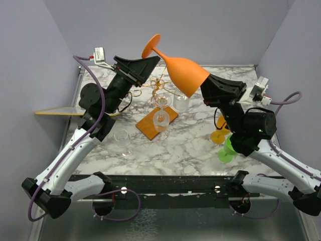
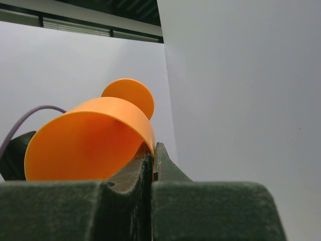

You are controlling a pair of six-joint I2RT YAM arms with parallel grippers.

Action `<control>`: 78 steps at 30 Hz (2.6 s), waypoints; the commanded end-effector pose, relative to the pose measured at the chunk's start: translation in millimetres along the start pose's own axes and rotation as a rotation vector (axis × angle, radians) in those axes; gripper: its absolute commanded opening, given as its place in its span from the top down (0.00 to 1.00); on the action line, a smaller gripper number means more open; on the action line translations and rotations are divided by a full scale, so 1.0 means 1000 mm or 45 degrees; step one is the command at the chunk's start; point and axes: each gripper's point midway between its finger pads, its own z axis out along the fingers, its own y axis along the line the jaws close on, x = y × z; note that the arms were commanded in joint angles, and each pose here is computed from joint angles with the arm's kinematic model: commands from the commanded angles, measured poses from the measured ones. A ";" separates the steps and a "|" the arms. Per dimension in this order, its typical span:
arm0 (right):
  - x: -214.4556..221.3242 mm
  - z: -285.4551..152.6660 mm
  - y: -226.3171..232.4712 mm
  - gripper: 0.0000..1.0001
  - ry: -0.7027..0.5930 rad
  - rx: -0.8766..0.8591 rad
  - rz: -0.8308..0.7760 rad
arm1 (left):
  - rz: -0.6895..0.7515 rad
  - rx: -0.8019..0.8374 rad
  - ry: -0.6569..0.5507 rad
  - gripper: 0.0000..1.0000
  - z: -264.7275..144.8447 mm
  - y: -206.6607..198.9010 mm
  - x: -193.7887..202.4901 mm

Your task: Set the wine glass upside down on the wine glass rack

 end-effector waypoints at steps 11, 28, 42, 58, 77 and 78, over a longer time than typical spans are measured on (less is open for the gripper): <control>0.022 0.017 -0.003 0.99 -0.019 0.014 -0.001 | -0.144 0.054 -0.252 0.06 -0.022 -0.020 -0.028; 0.013 0.008 0.021 0.99 -0.112 -0.178 -0.073 | -0.457 0.178 -0.231 0.01 -0.052 -0.058 -0.038; 0.033 0.022 0.035 0.99 -0.011 -0.281 -0.067 | -0.206 0.291 -0.094 0.02 -0.021 -0.078 -0.021; 0.059 0.026 0.055 0.99 0.065 -0.434 -0.020 | -0.203 0.249 -0.315 1.00 -0.028 -0.068 -0.049; 0.041 -0.060 0.064 0.39 0.523 -0.471 0.066 | 0.371 0.417 0.087 1.00 -0.082 -0.103 0.000; 0.036 -0.060 0.064 0.39 0.531 -0.449 0.097 | 0.414 0.443 0.148 1.00 -0.086 -0.104 0.009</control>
